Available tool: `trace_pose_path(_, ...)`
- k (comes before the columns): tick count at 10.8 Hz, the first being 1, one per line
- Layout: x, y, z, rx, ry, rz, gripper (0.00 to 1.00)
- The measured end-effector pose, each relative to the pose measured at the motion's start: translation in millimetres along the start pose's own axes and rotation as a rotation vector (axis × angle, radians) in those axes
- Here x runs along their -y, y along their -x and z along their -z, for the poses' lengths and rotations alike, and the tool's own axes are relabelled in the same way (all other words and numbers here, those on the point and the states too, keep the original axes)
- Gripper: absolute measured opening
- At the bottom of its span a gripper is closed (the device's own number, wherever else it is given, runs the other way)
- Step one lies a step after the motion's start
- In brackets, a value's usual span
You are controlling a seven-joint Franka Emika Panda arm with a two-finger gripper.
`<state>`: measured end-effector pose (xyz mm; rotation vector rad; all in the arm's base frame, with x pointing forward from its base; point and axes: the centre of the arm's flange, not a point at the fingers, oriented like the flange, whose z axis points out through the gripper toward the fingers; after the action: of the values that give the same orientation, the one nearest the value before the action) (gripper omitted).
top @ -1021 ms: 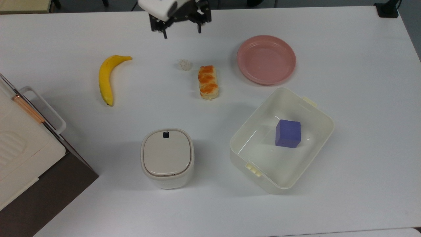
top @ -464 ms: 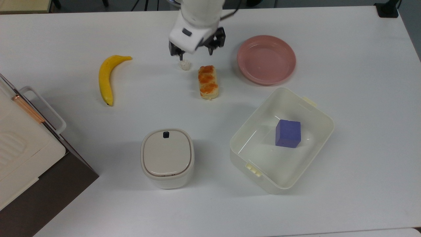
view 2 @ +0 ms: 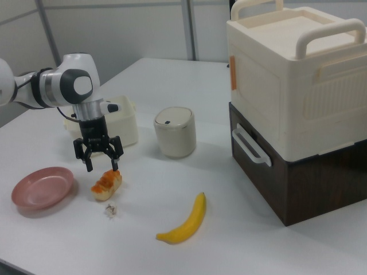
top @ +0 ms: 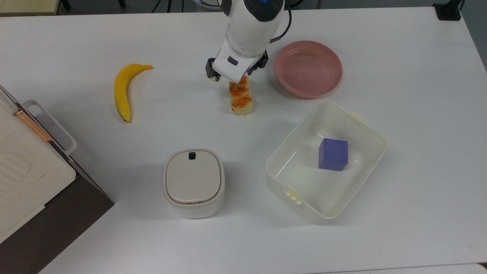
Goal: Put the bread on a plate
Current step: 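Close the gripper on the bread roll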
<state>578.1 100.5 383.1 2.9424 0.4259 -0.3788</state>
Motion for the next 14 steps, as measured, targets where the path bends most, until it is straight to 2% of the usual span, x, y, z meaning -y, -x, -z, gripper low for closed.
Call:
trace_pose_path(5, 27, -19, -47, 0.084, 0.06, 0.06, 0.93)
trace_pose_path(8, 26, -23, -64, 0.114, 0.089, 0.08, 0.89)
trace_pose_path(9, 26, -24, -69, 0.124, 0.089, 0.09, 0.8)
trace_pose_path(10, 25, -25, -72, 0.129, 0.088, 0.091, 0.62)
trace_pose_path(13, 19, -25, -71, 0.126, 0.085, 0.072, 0.18)
trace_pose_path(14, 19, -25, -71, 0.124, 0.087, 0.053, 0.15)
